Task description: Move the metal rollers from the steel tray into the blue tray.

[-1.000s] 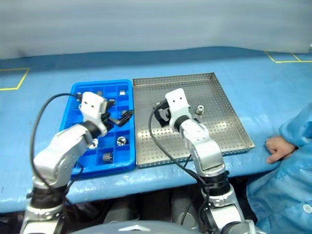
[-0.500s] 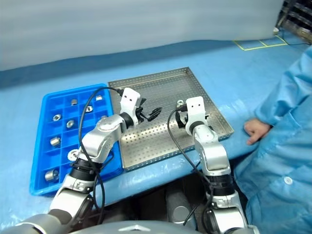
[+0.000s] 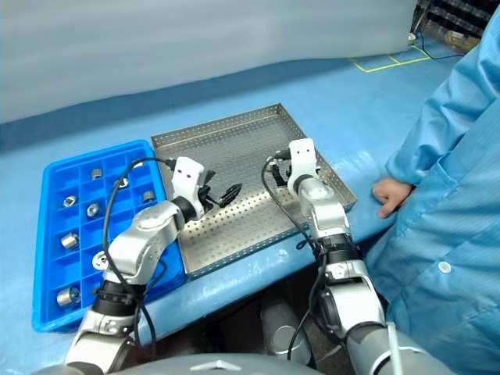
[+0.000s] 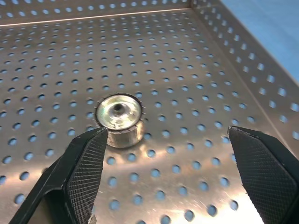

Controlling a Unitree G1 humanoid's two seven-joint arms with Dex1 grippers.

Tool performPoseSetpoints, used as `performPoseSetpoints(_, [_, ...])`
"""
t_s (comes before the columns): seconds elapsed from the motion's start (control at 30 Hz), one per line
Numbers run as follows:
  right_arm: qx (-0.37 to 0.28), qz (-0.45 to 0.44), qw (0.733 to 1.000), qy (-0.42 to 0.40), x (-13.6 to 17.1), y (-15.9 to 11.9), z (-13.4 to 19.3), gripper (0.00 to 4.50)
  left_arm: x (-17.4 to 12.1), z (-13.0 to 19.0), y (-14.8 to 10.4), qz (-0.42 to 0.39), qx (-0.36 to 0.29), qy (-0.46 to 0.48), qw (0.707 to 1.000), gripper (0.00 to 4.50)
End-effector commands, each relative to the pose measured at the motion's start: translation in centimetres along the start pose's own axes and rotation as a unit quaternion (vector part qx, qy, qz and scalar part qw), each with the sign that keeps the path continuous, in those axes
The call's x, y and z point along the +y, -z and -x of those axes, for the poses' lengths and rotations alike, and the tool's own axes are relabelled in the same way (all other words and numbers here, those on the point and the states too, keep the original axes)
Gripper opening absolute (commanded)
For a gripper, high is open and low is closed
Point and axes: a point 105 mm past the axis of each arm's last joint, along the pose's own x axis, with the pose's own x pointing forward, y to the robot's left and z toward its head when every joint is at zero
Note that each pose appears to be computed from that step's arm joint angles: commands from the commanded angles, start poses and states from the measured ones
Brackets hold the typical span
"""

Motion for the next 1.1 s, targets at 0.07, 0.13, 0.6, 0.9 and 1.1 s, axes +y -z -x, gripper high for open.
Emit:
performPoseSetpoints(0.07, [-0.024,0.025,0.999,-0.008,0.9,-1.6,-1.1,4.33,-0.2,1.0,-1.2,-0.005,-0.022,-0.007,1.0,4.5])
performPoseSetpoints(0.13, [-0.023,0.027,0.999,-0.009,1.2,-1.7,-1.4,4.33,-0.1,1.3,-0.9,-0.004,-0.017,-0.013,1.0,4.5])
performPoseSetpoints(0.6, [0.021,-0.011,1.0,0.018,-0.3,1.0,-2.7,3.75,0.5,2.2,-0.9,-0.003,-0.016,-0.036,0.999,4.5])
performPoseSetpoints(0.9, [-0.014,-0.015,1.0,-0.021,1.7,-0.7,-2.0,2.12,1.4,3.5,-0.9,-0.013,-0.016,-0.053,0.998,4.5])
performPoseSetpoints(1.1, [-0.064,0.007,0.983,-0.17,7.3,-4.0,1.1,2.12,0.9,7.4,-2.1,-0.064,-0.033,-0.015,0.997,4.5])
